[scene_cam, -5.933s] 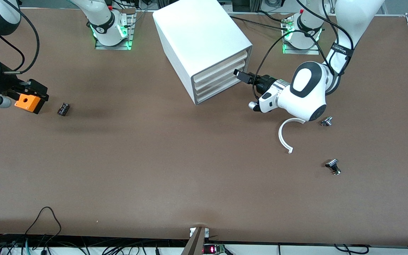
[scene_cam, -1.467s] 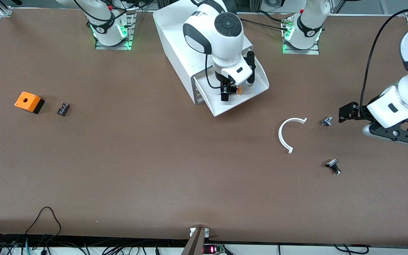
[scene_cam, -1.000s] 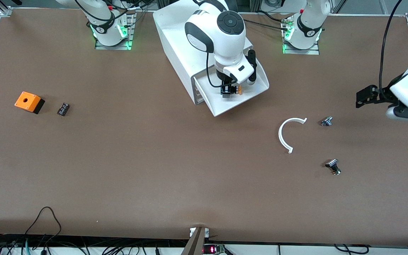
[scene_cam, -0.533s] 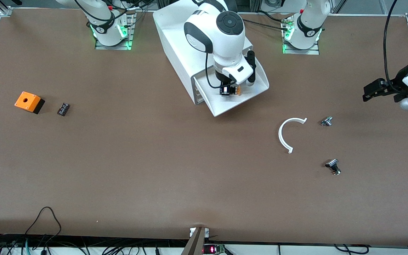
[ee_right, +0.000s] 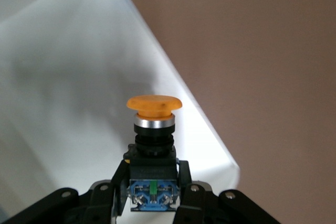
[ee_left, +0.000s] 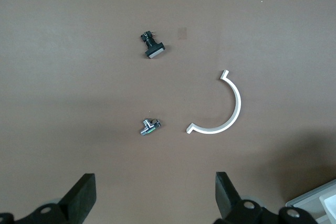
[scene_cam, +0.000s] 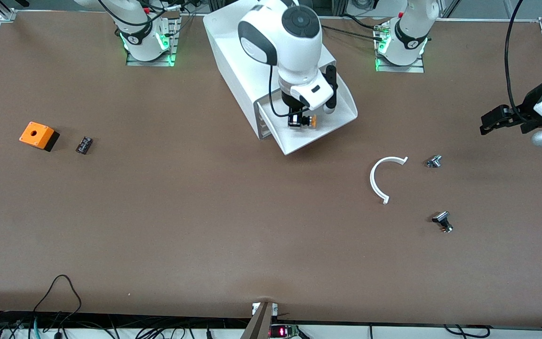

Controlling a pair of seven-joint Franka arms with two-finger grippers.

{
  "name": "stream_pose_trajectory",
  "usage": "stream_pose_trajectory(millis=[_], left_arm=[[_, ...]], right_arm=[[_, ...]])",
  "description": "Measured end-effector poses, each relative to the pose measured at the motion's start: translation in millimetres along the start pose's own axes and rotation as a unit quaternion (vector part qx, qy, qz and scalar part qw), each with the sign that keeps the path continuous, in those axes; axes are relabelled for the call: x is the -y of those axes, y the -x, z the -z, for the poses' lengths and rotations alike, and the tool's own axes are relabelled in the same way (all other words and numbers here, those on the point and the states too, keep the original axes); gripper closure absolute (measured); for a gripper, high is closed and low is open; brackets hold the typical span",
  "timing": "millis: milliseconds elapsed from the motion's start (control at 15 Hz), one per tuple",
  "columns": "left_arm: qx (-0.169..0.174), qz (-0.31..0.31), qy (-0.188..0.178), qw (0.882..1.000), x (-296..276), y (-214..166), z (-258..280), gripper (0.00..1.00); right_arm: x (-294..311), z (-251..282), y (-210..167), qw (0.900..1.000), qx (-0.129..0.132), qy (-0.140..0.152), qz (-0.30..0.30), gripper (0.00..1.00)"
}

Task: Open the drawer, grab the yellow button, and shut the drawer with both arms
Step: 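Lift the button out and carry it toward the orange box, then lower the button onto the table while the left gripper returns to drawer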

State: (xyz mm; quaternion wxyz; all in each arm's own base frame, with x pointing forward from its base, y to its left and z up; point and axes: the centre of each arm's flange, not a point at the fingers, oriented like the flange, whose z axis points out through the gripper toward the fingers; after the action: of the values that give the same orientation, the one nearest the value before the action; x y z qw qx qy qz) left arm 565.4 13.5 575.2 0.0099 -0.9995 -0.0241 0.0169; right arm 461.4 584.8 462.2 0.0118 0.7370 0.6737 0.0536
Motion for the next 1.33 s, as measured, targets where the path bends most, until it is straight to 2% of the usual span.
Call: stream_pose_trajectory(millis=[267,333,467,600,733,867,933,1000,1133,1267,1333], left_arm=[[-0.002,0.000,0.000,1.000,0,-1,0,0.00],[-0.003,-0.001,0.000,1.000,-1,-1,0,0.00],[-0.002,-0.009,0.000,1.000,-10,-1,-1,0.00],[0.006,-0.019,0.000,1.000,-21,-3,-10,0.00],[0.032,-0.026,0.003,0.999,-28,-11,-37,0.00],[0.053,-0.032,0.007,0.998,-34,-21,-65,0.00],[0.060,-0.035,0.014,0.997,-40,-25,-75,0.00],[0.065,-0.037,0.026,0.997,-51,-29,-85,0.00],[0.061,-0.022,0.041,0.997,-77,-37,-101,0.00],[0.055,0.008,0.041,0.998,-113,-41,-114,0.00],[0.054,0.025,0.040,0.997,-136,-40,-120,0.00]], right_arm=[[-44,81,49,0.997,-0.019,0.047,-0.056,0.59],[-61,89,67,0.996,-0.017,0.052,-0.075,0.59],[-95,82,110,0.991,-0.008,0.044,-0.124,0.59],[-126,65,155,0.981,-0.004,0.041,-0.189,0.59],[-149,48,203,0.965,0.004,0.036,-0.259,0.59],[-162,33,246,0.941,0.018,0.026,-0.336,0.59],[-166,24,268,0.926,0.029,0.018,-0.377,0.59],[-170,12,291,0.907,0.042,0.011,-0.419,0.59],[-176,-22,338,0.864,0.067,-0.002,-0.500,0.59],[-178,-62,391,0.822,0.095,-0.016,-0.561,0.59],[-177,-81,419,0.806,0.109,-0.025,-0.582,0.59]])
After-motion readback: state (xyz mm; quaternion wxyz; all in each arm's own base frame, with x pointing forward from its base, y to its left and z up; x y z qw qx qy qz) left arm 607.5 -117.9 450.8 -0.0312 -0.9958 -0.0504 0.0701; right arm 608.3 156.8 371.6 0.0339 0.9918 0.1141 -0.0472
